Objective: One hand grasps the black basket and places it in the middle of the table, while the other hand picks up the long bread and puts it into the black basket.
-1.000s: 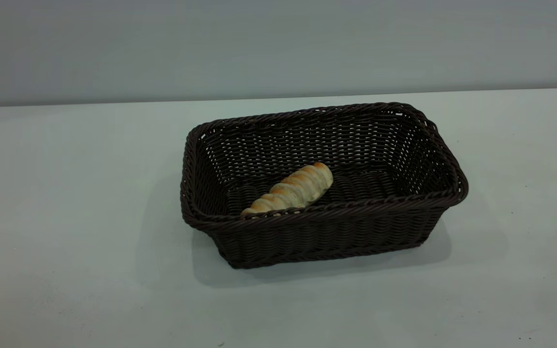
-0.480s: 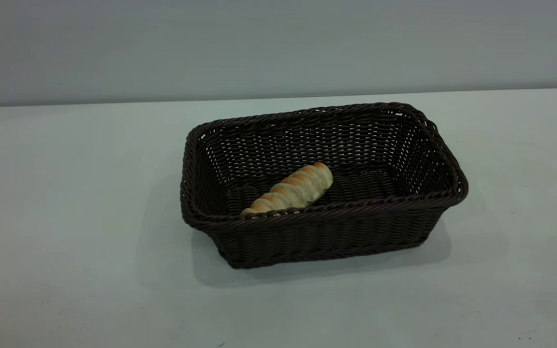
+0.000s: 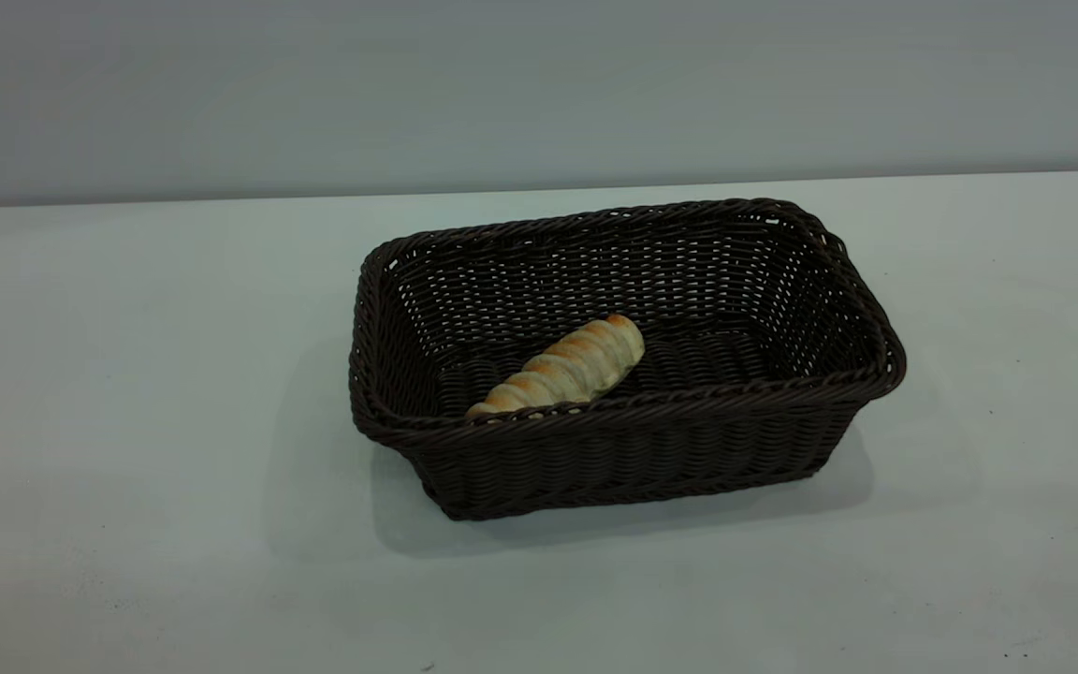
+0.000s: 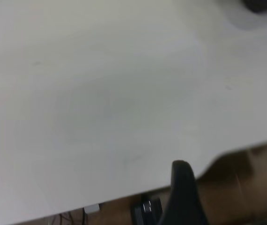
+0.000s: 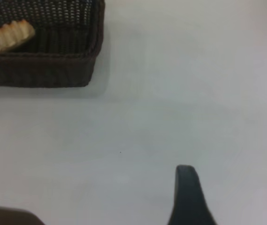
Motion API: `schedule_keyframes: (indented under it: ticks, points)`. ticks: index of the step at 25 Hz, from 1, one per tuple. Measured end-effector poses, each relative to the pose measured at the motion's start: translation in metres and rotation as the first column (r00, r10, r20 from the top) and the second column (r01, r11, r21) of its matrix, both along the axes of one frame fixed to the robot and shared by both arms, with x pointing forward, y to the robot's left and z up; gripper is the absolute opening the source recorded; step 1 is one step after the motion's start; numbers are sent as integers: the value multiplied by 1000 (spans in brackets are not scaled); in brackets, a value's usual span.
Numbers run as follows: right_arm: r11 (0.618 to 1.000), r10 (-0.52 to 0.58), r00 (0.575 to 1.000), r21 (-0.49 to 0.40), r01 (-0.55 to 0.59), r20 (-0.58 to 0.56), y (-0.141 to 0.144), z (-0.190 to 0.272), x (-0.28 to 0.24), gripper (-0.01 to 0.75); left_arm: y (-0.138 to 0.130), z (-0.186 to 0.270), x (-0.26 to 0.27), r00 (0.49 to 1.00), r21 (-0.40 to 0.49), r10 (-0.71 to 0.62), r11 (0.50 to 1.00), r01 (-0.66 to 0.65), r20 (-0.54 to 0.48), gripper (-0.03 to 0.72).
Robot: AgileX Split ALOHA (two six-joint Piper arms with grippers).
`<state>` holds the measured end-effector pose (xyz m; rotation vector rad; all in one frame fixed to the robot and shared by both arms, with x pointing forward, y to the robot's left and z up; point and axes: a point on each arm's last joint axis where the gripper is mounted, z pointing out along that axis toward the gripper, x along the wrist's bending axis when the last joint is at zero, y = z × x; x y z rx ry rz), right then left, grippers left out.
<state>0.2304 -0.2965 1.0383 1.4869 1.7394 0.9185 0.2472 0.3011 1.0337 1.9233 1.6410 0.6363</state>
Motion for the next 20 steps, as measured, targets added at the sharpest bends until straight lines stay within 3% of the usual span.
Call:
schedule_keyframes:
  ticks: [3, 7, 20]
  points:
    - [1000, 9, 1000, 0, -9, 0, 0, 0, 0, 508, 1, 0, -10, 992, -12, 100, 995, -100, 75, 576]
    - [1000, 9, 1000, 0, -9, 0, 0, 0, 0, 508, 2, -1, -24, 978, -25, 128, 992, -126, 164, 576]
    - [1000, 9, 1000, 0, -9, 0, 0, 0, 0, 508, 2, -1, -25, 977, -26, 128, 992, -126, 171, 576]
